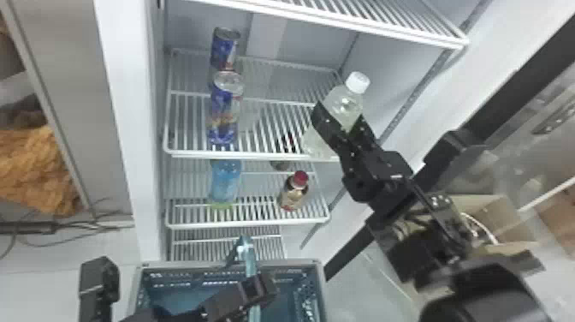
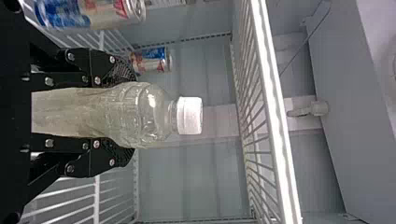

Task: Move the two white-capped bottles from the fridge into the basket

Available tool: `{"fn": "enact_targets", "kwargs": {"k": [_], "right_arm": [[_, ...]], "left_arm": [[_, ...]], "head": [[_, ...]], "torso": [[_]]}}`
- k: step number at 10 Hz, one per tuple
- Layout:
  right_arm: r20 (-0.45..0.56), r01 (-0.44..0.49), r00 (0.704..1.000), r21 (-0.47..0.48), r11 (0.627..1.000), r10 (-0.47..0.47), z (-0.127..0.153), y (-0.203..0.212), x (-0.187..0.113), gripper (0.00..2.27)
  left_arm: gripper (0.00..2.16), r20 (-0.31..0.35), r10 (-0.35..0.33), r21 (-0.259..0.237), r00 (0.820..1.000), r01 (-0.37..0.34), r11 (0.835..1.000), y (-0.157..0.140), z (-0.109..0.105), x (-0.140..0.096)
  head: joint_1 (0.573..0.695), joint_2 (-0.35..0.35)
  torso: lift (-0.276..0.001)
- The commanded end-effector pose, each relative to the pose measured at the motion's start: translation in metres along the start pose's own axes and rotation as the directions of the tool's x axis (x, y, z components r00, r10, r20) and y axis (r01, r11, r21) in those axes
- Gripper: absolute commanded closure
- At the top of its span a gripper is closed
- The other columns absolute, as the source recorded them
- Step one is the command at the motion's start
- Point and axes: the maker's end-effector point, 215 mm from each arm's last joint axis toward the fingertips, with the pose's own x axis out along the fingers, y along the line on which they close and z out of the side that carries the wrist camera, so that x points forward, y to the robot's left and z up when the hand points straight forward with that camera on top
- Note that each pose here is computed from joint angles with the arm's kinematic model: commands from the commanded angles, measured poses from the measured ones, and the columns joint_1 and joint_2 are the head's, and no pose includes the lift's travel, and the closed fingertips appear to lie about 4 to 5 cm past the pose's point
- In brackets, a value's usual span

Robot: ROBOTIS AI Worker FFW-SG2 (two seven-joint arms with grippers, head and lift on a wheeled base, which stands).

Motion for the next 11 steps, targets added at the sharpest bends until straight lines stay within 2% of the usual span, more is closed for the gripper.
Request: {"fn": "enact_targets", "kwargs": {"k": [1,3,6,8,11], "right_arm": [[-0.022,0.003,1.0,0.011,1.0,-0.002,0.004,0.005,-0.022,0.9],[-0.058,0.001,0.998,0.035,0.999,0.001,0.009,0.016,-0.054,0.9],[-0.11,-0.019,0.994,0.079,0.997,0.027,0.016,0.038,-0.083,0.9],[-0.181,-0.01,0.983,0.082,0.997,0.025,0.005,0.042,-0.101,0.89],[-0.355,-0.047,0.931,0.121,0.992,0.087,-0.037,0.064,-0.13,0.9]], "left_arm": [[1.19,0.0,0.0,-0.001,1.0,0.0,1.0,0.0,0.0,0.0],[1.19,0.005,0.0,-0.001,1.0,0.0,1.0,0.0,0.001,-0.001],[1.19,0.001,0.002,0.004,1.0,-0.002,1.0,0.0,0.001,0.0],[1.19,0.001,0.002,0.004,1.0,-0.002,1.0,0.0,0.001,0.0],[1.19,0.0,0.006,0.003,1.0,-0.006,1.0,0.001,0.001,-0.002]], "head": [[0.695,-0.35],[0.695,-0.35],[0.695,-0.35],[0.695,-0.35],[0.695,-0.35]], "torso": [[0.0],[0.0],[0.0],[0.0],[0.0]]}}
